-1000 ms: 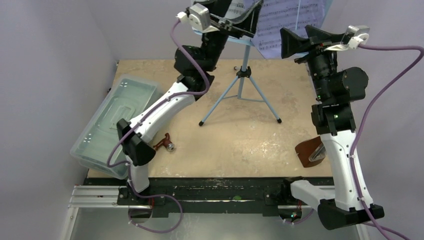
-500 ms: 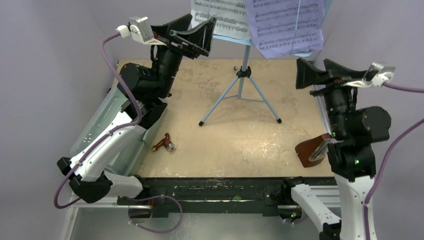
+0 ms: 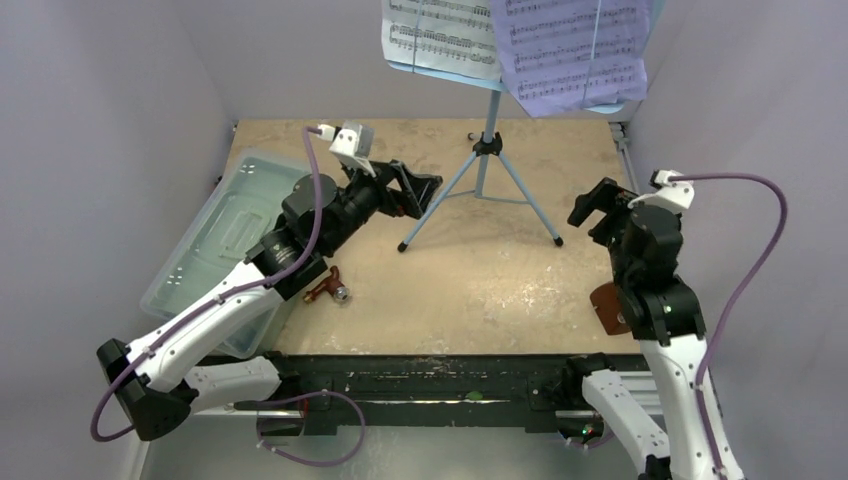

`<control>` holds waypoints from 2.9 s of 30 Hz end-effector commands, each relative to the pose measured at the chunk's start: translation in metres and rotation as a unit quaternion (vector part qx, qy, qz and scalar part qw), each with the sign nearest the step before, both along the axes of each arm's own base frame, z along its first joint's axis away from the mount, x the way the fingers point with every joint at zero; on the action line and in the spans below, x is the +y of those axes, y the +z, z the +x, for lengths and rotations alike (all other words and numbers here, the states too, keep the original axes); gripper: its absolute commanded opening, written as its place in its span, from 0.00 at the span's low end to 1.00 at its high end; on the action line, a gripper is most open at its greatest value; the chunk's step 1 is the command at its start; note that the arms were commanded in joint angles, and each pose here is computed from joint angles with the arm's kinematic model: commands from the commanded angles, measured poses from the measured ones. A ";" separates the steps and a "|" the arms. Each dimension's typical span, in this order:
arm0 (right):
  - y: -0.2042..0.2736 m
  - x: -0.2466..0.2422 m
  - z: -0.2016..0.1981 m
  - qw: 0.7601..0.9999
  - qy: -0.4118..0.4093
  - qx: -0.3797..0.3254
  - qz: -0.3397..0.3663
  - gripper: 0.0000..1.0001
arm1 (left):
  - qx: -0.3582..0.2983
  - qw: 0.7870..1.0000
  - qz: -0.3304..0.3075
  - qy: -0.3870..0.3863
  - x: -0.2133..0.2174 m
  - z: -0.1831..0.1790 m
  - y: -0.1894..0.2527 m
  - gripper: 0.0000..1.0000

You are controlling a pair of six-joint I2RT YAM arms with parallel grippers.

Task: Set up the instrument practice props

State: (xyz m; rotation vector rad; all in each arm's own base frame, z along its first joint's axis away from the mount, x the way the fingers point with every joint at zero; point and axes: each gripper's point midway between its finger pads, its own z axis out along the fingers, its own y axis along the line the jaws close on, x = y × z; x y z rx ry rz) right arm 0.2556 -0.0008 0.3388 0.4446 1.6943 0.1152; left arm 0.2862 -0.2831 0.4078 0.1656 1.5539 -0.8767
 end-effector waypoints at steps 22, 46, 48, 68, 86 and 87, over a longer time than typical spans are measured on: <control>-0.113 -0.137 -0.061 0.876 -0.416 0.227 0.091 0.99 | -0.076 0.993 0.088 -0.016 0.039 -0.037 -0.041 0.94; -0.185 -0.120 -0.061 0.856 -0.398 0.303 0.127 0.76 | -0.084 0.992 0.096 -0.003 0.046 -0.037 -0.040 0.94; -0.187 -0.119 -0.058 0.859 -0.387 0.311 0.123 0.68 | -0.084 0.992 0.097 -0.003 0.046 -0.037 -0.041 0.94; -0.206 0.024 -0.011 0.916 -0.131 0.340 0.170 0.09 | -0.062 0.992 0.105 0.015 0.052 -0.017 -0.053 0.93; -0.196 0.269 -0.003 0.913 0.080 0.360 0.172 0.71 | -0.038 0.991 0.121 0.049 0.066 0.008 -0.071 0.92; -0.195 0.272 -0.004 0.913 0.091 0.360 0.172 0.78 | -0.037 0.990 0.123 0.052 0.067 0.009 -0.072 0.92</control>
